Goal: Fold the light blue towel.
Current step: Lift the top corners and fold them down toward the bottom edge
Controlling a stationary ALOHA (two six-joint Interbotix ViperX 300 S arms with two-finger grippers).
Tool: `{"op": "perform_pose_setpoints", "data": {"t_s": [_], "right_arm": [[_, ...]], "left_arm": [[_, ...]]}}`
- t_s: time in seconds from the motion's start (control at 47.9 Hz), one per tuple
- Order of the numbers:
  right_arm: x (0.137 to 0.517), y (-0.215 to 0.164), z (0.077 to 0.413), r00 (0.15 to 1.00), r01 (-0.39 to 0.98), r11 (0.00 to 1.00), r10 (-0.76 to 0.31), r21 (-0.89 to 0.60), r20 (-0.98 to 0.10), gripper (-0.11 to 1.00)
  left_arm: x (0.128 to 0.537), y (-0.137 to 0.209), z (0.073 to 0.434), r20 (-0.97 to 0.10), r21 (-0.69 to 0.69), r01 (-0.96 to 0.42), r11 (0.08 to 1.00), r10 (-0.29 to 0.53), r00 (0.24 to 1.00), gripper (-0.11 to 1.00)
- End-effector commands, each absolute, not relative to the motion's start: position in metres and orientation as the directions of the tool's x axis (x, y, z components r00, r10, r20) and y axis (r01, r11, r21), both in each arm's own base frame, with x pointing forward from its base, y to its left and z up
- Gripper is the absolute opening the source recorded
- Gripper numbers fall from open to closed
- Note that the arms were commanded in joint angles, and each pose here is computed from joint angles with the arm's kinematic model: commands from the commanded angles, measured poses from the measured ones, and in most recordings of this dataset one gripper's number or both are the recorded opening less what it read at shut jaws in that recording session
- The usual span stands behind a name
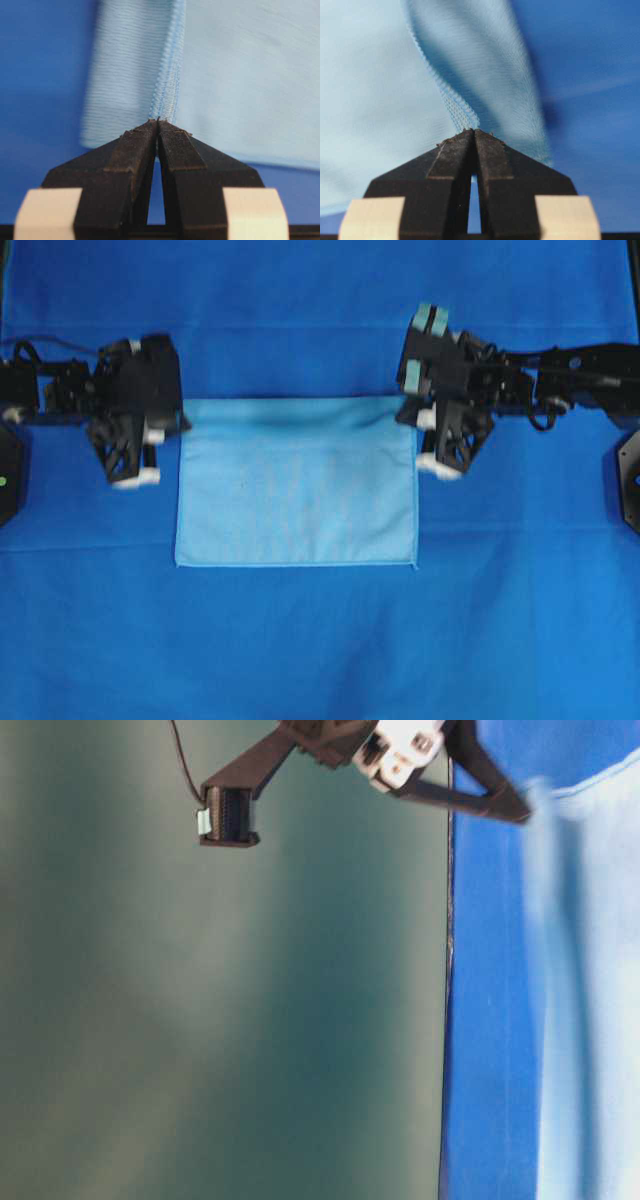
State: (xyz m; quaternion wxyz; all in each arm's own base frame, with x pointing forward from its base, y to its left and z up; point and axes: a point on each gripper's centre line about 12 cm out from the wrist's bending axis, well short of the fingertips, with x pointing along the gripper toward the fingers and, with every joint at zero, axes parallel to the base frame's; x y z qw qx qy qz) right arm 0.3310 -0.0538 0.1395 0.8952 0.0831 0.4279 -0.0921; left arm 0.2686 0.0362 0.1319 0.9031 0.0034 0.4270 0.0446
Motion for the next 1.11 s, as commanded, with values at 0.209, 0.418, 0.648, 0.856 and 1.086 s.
{"op": "perform_pose_setpoints", "data": {"t_s": [0.209,0.418,0.648,0.856,1.086], "right_arm": [[0.334,0.009,0.146,0.637,0.164,0.972,0.026,0.169,-0.771,0.01],[0.334,0.040,0.145,0.630,0.139,0.966,0.085,0.220,-0.772,0.01],[0.333,0.052,0.144,0.627,0.129,0.962,0.108,0.240,-0.772,0.01],[0.335,0.055,0.147,0.647,0.127,0.959,0.114,0.254,-0.754,0.01],[0.336,0.055,0.148,0.656,0.123,0.959,0.115,0.256,-0.746,0.02]], "left_arm": [[0.271,-0.030,0.134,-0.767,-0.078,0.020,0.997,-0.073,0.637,0.01],[0.273,-0.055,0.133,-0.768,-0.138,0.035,0.990,-0.129,0.627,0.01],[0.280,-0.070,0.137,-0.750,-0.148,0.074,0.986,-0.161,0.641,0.01],[0.284,-0.071,0.139,-0.730,-0.153,0.079,0.985,-0.166,0.663,0.01],[0.286,-0.071,0.142,-0.714,-0.156,0.082,0.984,-0.170,0.680,0.03]]}}
